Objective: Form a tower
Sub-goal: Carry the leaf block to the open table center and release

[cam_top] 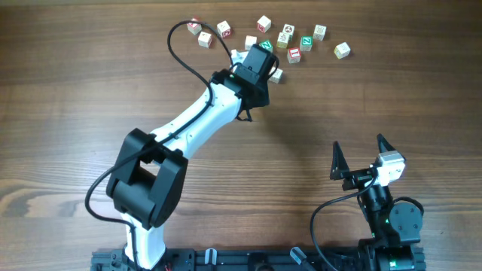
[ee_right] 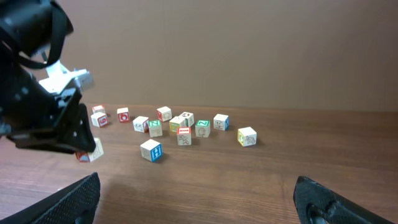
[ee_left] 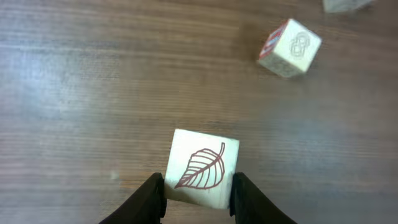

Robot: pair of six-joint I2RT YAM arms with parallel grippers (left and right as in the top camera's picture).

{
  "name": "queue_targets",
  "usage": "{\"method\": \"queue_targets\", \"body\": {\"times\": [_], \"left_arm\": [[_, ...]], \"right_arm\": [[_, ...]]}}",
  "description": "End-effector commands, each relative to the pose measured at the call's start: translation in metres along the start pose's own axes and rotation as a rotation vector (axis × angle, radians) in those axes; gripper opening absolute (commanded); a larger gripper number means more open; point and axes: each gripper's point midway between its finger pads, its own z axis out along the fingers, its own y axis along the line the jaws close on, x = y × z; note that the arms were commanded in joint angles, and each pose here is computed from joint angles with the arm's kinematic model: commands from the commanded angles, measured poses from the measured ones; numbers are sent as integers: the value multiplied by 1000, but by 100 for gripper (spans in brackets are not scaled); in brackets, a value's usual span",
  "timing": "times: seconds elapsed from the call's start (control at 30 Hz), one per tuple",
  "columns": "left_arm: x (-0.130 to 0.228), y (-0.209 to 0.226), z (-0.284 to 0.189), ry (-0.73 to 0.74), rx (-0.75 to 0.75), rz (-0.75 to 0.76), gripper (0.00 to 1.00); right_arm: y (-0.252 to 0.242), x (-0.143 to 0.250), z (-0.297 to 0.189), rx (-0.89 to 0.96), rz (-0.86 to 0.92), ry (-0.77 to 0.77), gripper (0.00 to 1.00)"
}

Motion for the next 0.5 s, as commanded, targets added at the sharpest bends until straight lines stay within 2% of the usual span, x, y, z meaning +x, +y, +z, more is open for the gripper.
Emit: {"method": "queue_targets", "body": {"times": [0.0, 0.2, 0.47], "left_arm": [[22, 20, 33, 20, -75, -39, 34], [54, 27, 62, 128, -97, -18, 30], [67, 19, 62, 195, -50, -20, 31]], "right_arm": [[3, -2, 0, -15, -14, -11, 100], [3, -2, 0, -15, -14, -11, 100], [3, -2, 0, -15, -14, -11, 100]]}}
